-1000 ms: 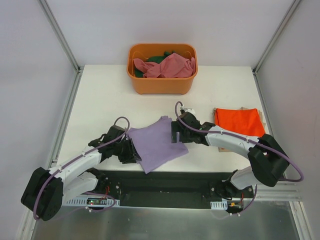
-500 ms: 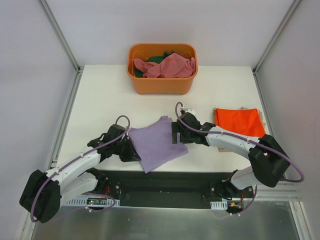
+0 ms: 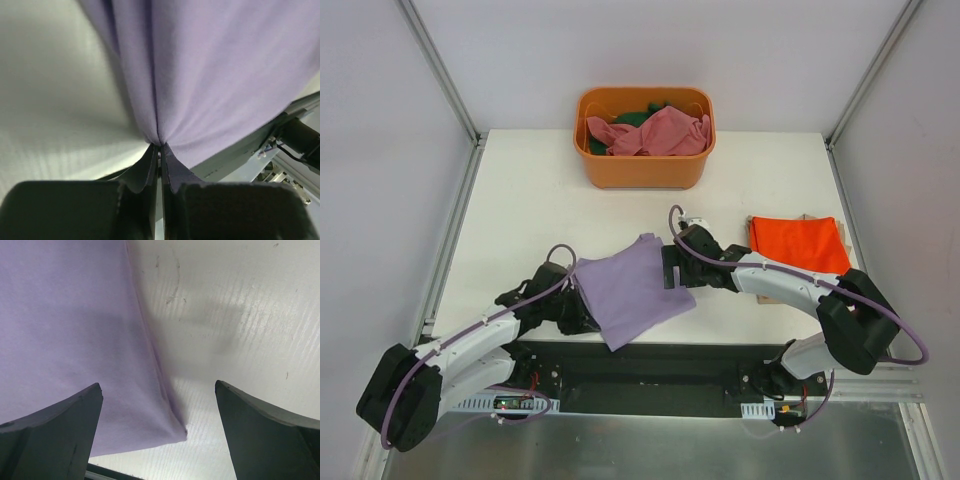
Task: Fold and stack the t-shirts
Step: Smooth out wrinkles on the folded tshirt, then put the neatly folded tshirt into the corner of the board with the right arm
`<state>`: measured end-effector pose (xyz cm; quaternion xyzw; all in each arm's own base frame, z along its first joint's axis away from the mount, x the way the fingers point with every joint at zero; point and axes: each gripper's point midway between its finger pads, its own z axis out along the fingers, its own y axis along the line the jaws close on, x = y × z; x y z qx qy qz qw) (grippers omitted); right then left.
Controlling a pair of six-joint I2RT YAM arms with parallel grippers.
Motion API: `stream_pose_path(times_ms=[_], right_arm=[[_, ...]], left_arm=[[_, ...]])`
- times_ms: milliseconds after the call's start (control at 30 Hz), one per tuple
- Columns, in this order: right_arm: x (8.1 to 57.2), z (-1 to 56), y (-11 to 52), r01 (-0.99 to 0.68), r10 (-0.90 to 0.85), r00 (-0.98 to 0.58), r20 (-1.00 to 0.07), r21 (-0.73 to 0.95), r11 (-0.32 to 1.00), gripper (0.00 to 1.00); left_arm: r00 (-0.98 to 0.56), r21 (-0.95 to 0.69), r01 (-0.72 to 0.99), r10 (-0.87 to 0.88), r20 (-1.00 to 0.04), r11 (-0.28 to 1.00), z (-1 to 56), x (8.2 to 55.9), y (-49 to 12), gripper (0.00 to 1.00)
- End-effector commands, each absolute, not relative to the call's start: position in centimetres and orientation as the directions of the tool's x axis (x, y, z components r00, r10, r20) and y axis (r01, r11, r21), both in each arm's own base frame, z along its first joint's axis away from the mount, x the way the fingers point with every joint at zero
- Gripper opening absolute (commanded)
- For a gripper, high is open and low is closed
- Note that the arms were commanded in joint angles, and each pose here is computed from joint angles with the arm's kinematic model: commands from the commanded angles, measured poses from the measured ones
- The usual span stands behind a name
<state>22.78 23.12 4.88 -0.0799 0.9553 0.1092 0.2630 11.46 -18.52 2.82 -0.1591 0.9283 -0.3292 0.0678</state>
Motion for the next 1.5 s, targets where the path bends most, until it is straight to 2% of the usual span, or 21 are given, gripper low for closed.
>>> stream_pose_path(times_ms=[0, 167, 233, 433, 567, 600, 667, 733, 833, 900, 1033, 1100, 1233, 1333, 1467], right_arm=[[23.4, 7.4, 24.7, -0.300, -0.140, -0.815, -0.563, 0.203, 0.932, 0.97], [23.1, 7.4, 25.7, -0.333, -0.151, -0.818, -0.555, 0.244, 0.911, 0.98], [22.7, 7.9, 26.6, -0.401, -0.200, -0.799, -0.568, 0.255, 0.880, 0.97], [21.6, 10.4, 28.4, -0.546, -0.365, -0.677, -0.639, 0.102, 0.832, 0.98], [19.4, 11.4, 31.3, -0.667, -0.455, -0.568, -0.686, 0.059, 0.743, 0.97], [18.6, 11.6, 32.4, -0.695, -0.469, -0.549, -0.692, 0.065, 0.716, 0.97], [16.9, 11.8, 34.7, -0.743, -0.500, -0.520, -0.693, 0.078, 0.665, 0.97], [15.7, 11.6, 36.7, -0.771, -0.517, -0.506, -0.690, 0.093, 0.630, 0.95], [14.9, 10.7, 38.5, -0.783, -0.537, -0.513, -0.670, 0.109, 0.612, 0.94], [15.6, 10.6, 38.3, -0.758, -0.526, -0.525, -0.669, 0.087, 0.646, 0.95], [17.6, 11.0, 36.1, -0.700, -0.501, -0.532, -0.682, 0.023, 0.714, 1.00], [19.5, 11.1, 33.7, -0.632, -0.459, -0.558, -0.691, -0.005, 0.775, 0.96], [22.4, 10.0, 29.6, -0.542, -0.388, -0.646, -0.657, 0.037, 0.840, 0.96], [24.2, 8.6, 27.3, -0.492, -0.347, -0.709, -0.614, 0.078, 0.867, 0.96], [25.3, 7.4, 26.8, -0.533, -0.400, -0.706, -0.585, 0.066, 0.844, 0.96]], left_arm=[[-0.917, -0.561, -0.322, -0.400, -0.017, 0.762, 0.5, 10.8, -16.9, 0.04], [-0.926, -0.605, -0.267, -0.373, -0.053, 0.750, 1.6, 11.4, -17.6, 0.30], [-0.937, -0.640, -0.218, -0.341, -0.072, 0.736, 2.5, 11.4, -18.1, 0.45], [-0.943, -0.706, -0.149, -0.313, -0.109, 0.692, 4.1, 11.0, -18.6, 0.64], [-0.905, -0.668, -0.203, -0.397, -0.150, 0.716, 4.0, 11.6, -17.0, 0.75], [-0.883, -0.633, -0.241, -0.437, -0.172, 0.736, 3.7, 11.9, -16.0, 0.75], [-0.832, -0.559, -0.335, -0.517, -0.202, 0.759, 3.1, 12.2, -13.9, 0.60], [-0.809, -0.524, -0.379, -0.548, -0.212, 0.762, 2.7, 12.0, -12.8, 0.52], [-0.796, -0.500, -0.407, -0.565, -0.216, 0.764, 1.9, 11.6, -12.0, 0.51], [-0.795, -0.501, -0.412, -0.569, -0.210, 0.761, 1.7, 11.5, -12.0, 0.51], [-0.792, -0.529, -0.387, -0.566, -0.229, 0.755, 2.0, 11.9, -12.3, 0.60], [-0.787, -0.556, -0.363, -0.566, -0.247, 0.747, 2.6, 12.3, -12.6, 0.62], [-0.772, -0.572, -0.341, -0.570, -0.283, 0.746, 3.1, 13.3, -12.6, 0.64], [-0.765, -0.569, -0.334, -0.569, -0.302, 0.752, 3.4, 14.1, -12.8, 0.66], [-0.761, -0.585, -0.308, -0.563, -0.322, 0.750, 4.1, 15.8, -13.7, 0.66]])
